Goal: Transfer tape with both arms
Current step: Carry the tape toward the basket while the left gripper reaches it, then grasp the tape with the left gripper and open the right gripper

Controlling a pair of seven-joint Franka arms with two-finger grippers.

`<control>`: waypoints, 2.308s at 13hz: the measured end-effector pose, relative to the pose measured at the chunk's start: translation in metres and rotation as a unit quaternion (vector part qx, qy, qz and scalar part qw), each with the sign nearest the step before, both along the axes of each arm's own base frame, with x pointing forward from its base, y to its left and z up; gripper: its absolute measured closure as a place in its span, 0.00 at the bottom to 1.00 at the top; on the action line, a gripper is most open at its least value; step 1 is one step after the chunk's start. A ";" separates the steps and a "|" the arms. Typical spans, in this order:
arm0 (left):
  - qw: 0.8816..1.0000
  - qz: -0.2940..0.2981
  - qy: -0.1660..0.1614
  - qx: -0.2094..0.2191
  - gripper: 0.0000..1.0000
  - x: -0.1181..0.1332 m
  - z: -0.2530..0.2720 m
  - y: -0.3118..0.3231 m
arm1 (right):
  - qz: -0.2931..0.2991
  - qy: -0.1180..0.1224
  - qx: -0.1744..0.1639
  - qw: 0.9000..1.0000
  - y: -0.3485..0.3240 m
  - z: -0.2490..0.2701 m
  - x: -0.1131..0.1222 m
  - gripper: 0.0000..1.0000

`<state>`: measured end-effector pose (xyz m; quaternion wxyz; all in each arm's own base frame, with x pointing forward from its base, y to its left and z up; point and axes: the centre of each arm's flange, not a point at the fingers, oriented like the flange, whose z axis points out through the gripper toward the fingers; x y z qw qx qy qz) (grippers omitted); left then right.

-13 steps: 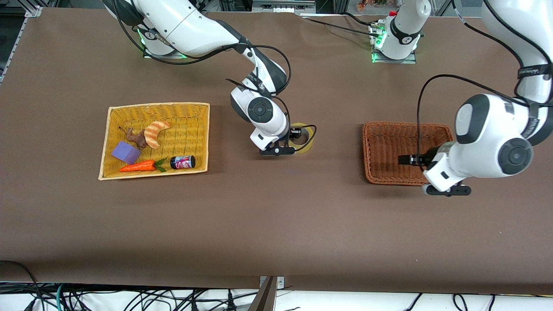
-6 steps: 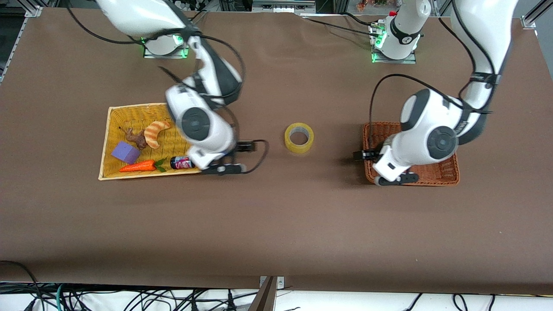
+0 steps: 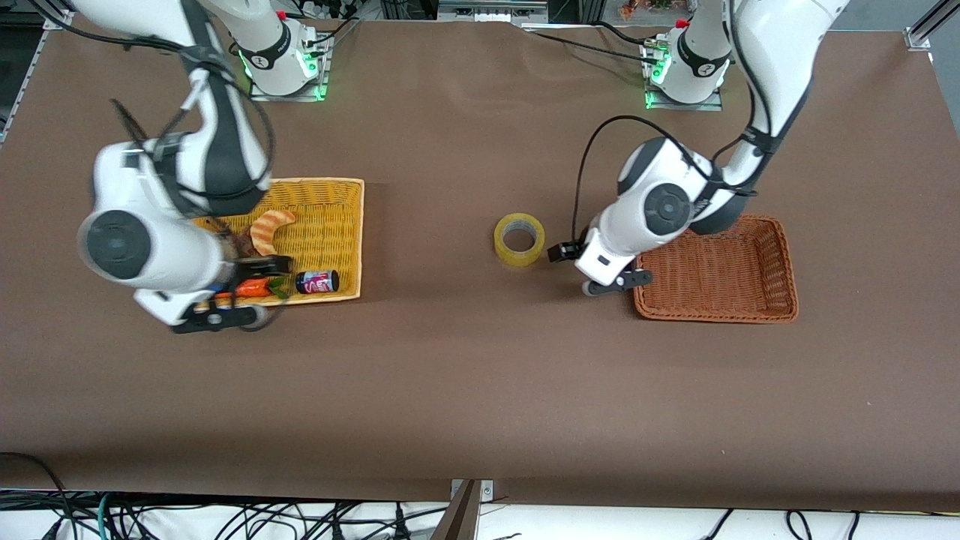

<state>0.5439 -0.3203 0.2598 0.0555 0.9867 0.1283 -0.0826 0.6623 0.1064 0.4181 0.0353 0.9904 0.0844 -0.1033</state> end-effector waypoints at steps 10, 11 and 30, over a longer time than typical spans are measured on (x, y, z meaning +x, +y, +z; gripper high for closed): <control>0.997 -0.059 -0.027 0.043 0.00 -0.056 -0.043 -0.077 | -0.077 -0.065 0.072 0.992 -0.136 0.150 -0.091 0.00; 0.996 -0.070 -0.030 0.049 0.00 -0.060 -0.047 -0.077 | -0.077 -0.058 0.069 0.993 -0.132 0.145 -0.099 0.00; 0.996 -0.071 -0.043 0.045 0.78 -0.061 -0.069 -0.049 | -0.079 -0.085 0.032 0.993 -0.123 0.163 -0.112 0.00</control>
